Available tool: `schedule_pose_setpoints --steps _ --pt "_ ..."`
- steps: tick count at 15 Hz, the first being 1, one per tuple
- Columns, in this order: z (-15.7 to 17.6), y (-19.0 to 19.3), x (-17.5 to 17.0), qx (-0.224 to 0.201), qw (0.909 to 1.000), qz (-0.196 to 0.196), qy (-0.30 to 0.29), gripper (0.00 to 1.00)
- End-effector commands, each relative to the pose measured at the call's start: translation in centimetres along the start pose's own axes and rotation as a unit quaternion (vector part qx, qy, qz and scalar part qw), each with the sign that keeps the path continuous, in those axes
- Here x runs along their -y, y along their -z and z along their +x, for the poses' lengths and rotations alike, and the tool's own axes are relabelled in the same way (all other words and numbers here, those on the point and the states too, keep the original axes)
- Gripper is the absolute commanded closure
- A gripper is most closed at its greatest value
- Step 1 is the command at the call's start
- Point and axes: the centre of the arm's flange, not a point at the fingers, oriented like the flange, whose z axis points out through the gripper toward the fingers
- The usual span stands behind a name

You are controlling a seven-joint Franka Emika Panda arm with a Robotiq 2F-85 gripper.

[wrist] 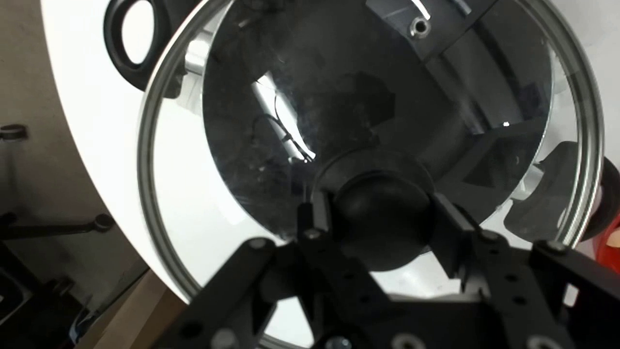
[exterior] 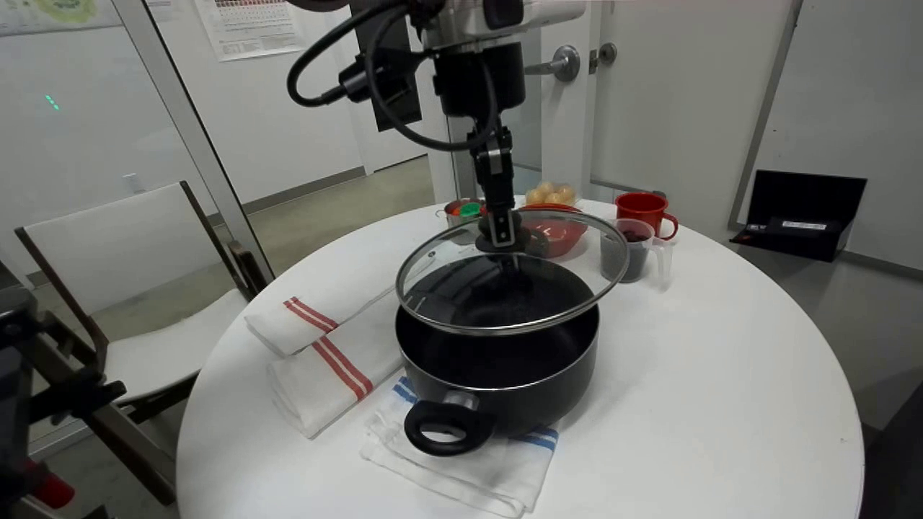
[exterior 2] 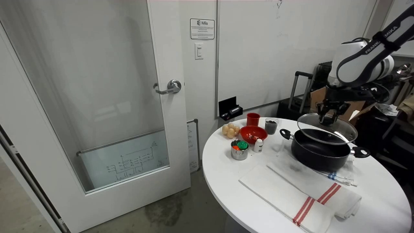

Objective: Put the glass lid on the pot.

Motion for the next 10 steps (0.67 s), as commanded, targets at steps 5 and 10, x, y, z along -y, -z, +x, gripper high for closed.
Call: schedule_pose_setpoints --steps 5,10 --pt "-0.1 -1.8 -0.2 0.024 0.9990 0.020 -0.033 0.74" --pt "0.0 -3.0 0.0 0.033 0.9979 0.031 -0.045 0.74"
